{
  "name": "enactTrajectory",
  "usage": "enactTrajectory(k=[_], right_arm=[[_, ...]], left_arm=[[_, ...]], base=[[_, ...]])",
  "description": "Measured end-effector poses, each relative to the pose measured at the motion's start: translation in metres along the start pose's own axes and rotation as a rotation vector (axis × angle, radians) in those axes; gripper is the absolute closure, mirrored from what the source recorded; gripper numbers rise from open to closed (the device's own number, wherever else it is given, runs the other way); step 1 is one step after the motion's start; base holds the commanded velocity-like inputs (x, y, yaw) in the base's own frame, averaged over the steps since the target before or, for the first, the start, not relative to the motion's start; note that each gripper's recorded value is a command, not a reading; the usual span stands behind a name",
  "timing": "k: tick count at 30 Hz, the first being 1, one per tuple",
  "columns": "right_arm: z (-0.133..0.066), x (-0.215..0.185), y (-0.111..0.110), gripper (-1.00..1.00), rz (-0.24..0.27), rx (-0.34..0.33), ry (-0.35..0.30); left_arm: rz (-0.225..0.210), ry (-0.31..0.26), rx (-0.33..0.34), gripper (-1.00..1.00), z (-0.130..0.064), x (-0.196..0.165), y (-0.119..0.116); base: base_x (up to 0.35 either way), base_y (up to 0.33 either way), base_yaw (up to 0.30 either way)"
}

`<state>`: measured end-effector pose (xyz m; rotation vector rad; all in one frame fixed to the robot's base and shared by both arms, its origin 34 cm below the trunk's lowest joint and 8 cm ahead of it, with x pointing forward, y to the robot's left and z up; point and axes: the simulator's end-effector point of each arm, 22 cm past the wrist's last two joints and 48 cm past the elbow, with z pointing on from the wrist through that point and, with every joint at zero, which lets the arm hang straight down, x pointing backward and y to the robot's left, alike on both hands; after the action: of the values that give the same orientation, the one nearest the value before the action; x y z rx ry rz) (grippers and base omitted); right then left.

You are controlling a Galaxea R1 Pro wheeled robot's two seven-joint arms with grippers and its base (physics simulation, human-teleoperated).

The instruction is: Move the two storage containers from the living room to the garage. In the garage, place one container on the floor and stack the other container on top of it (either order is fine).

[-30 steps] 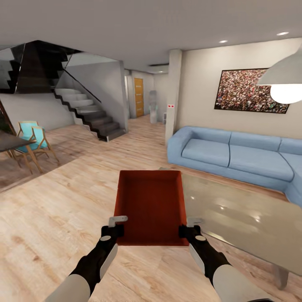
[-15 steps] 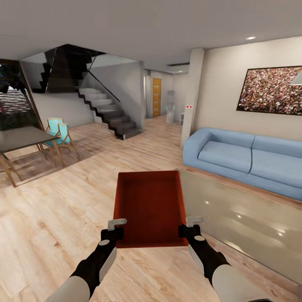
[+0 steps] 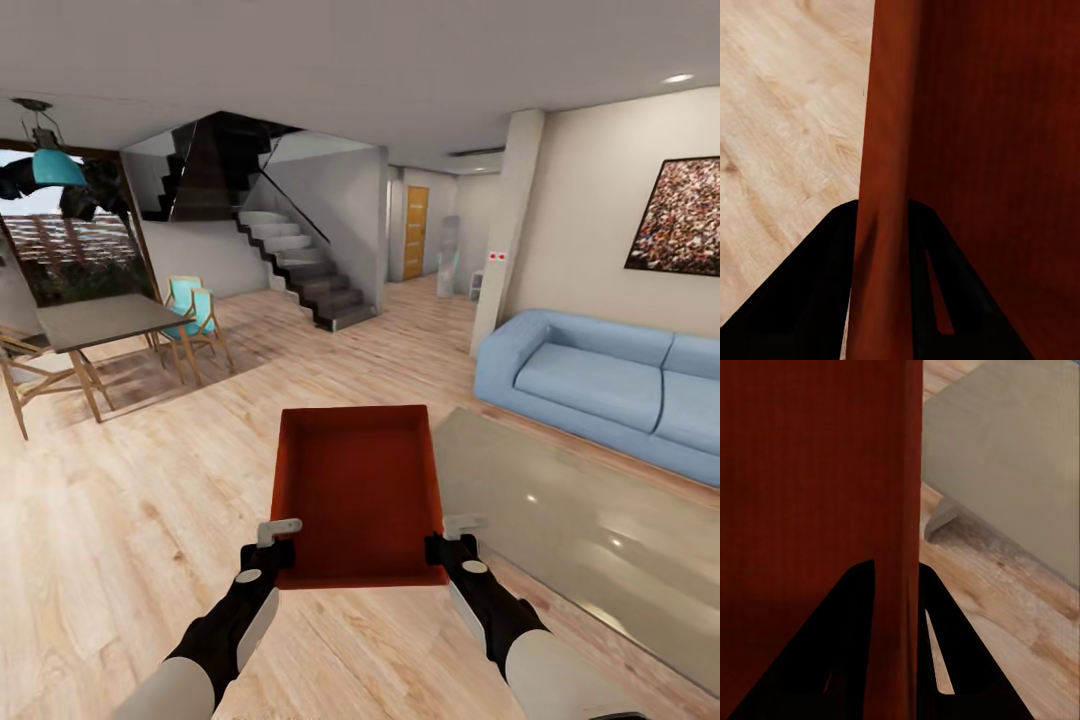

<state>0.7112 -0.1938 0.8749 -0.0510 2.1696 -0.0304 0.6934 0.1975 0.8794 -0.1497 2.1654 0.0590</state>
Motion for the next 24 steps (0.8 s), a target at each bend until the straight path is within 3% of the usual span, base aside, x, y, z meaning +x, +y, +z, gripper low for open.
enactTrajectory(k=[4, 15, 24], right_arm=[[-0.0006, -0.0007, 0.0051, 1.0, -0.003, 0.005, -0.001], [-0.0006, -0.0007, 0.0052, 1.0, -0.003, 0.005, -0.001], [-0.0008, -0.0006, 0.0053, 1.0, -0.001, 0.004, 0.0]], left_arm=[[-0.011, 0.004, 0.003, 1.0, 0.0015, 0.0006, 0.0053], [-0.01, 0.004, 0.005, 1.0, 0.0017, 0.0009, 0.0053], [-0.008, 0.004, 0.004, 1.0, 0.0014, 0.0001, 0.0054]], base=[[0.0, 0.0, 0.227], [0.004, 0.0, 0.013], [0.163, 0.0, 0.0]])
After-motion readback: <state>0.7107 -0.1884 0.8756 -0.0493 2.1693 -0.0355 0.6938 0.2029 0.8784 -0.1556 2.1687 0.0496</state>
